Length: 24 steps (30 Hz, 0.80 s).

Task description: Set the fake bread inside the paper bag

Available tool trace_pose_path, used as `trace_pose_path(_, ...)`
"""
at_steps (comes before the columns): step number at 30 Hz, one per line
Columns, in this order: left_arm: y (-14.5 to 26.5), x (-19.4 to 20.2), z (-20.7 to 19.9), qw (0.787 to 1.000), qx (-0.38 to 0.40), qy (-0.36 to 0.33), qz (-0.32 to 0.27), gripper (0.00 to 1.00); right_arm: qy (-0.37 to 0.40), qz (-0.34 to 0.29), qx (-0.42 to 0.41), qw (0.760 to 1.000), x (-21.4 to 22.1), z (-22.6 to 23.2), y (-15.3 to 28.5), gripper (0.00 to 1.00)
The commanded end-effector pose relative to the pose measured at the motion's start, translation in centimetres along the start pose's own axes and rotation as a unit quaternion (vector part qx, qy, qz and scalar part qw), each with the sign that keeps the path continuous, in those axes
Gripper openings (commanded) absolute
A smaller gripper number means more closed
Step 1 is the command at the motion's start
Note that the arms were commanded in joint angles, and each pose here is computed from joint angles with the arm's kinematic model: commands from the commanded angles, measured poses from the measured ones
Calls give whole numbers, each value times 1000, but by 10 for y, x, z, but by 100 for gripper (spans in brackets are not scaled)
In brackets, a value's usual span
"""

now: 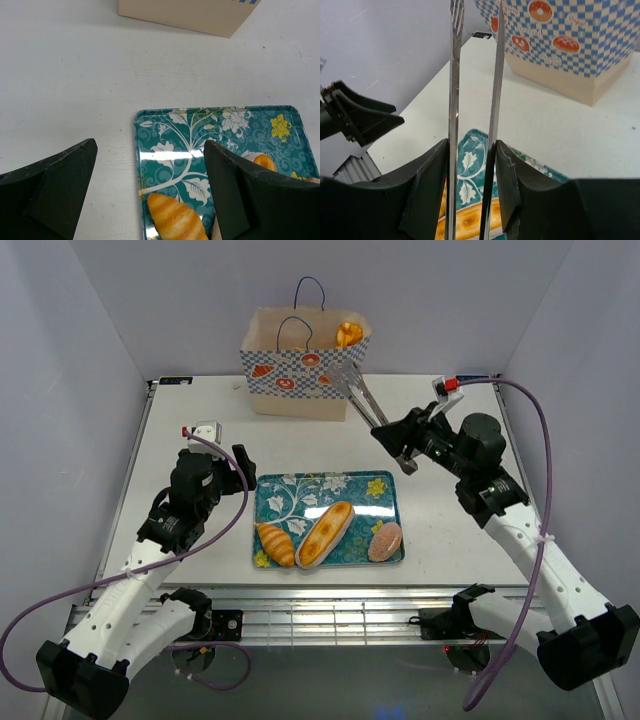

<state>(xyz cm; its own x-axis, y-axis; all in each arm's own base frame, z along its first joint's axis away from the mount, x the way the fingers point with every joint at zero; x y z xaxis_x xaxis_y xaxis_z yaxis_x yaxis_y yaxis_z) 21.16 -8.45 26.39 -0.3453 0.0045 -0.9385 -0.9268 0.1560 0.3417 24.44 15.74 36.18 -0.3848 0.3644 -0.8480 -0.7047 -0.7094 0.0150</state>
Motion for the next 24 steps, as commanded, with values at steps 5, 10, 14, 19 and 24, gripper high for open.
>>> trace_pose_path(5, 1, -7, 1, 1000, -9, -3, -8, 98, -49, 62, 9, 997, 86, -16, 46, 47)
trace_pose_path(10, 0, -6, 1, 1000, -12, -4, -5, 98, -96, 111, 25, 989, 136, -23, 73, 47)
trace_pose_path(14, -1, -5, 2, 1000, -16, -5, -2, 98, -106, 141, 55, 983, 161, -27, 89, 46)
trace_pose_path(19, -2, -4, 2, 1000, -17, -6, 1, 98, -110, 162, 113, 974, 172, -33, 104, 45)
trace_pose_path(24, -2, -4, 2, 1000, -15, -6, 1, 98, -102, 182, 134, 969, 170, -31, 115, 44)
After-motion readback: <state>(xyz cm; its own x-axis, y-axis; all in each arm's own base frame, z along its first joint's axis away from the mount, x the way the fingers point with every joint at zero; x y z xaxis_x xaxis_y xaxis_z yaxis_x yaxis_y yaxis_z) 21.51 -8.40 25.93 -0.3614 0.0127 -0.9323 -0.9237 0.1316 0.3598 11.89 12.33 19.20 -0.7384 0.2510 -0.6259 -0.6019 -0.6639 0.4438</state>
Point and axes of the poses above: each gripper's point midway between its finger pads, its own y axis back along the fingers, its own z axis along the line the jaws close on, x = y × z, the point moved 9 cm from there along y, back along the fingers, and after that the axes turned 9 degrees about -y, right-handed, at the moved point
